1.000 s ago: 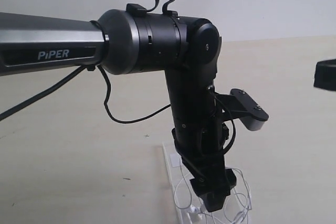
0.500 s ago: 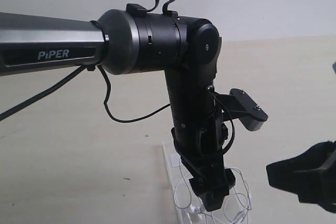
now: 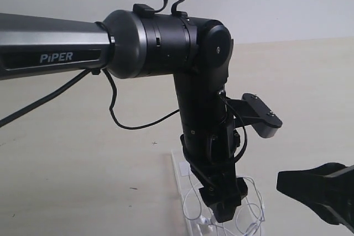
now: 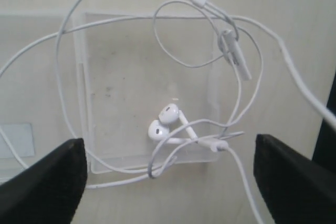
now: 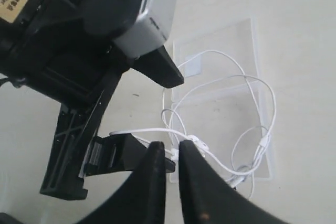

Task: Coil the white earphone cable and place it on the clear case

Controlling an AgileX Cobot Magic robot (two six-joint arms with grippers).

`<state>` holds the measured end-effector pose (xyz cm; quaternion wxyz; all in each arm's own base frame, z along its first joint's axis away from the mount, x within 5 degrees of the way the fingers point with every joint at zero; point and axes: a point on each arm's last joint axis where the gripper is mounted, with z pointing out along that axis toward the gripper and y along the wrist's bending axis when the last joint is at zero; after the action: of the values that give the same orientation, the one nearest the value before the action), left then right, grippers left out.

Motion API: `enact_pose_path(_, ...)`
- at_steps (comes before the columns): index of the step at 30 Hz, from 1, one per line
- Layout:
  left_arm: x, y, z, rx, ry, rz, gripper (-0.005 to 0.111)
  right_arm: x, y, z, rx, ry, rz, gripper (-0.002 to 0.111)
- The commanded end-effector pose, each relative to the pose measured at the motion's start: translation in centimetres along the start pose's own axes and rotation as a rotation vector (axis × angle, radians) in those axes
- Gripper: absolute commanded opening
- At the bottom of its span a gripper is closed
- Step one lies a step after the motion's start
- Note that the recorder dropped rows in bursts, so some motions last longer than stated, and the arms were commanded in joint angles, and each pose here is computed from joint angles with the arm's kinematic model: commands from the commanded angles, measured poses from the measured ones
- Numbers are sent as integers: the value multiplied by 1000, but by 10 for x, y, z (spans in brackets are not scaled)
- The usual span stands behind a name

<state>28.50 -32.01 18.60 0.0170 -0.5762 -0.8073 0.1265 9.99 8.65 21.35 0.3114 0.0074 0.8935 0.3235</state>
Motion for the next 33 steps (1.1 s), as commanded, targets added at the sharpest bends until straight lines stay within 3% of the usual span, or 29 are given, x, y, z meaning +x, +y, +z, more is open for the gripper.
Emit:
enact_pose_path(1,-1,-1,-5,2,-16,-1,82,-1,-3,7,26,3,-2,0)
enact_pose_path(33,-2,-2,-5,15,-24,-7,82,-10,-3,40,30,-1,113,0)
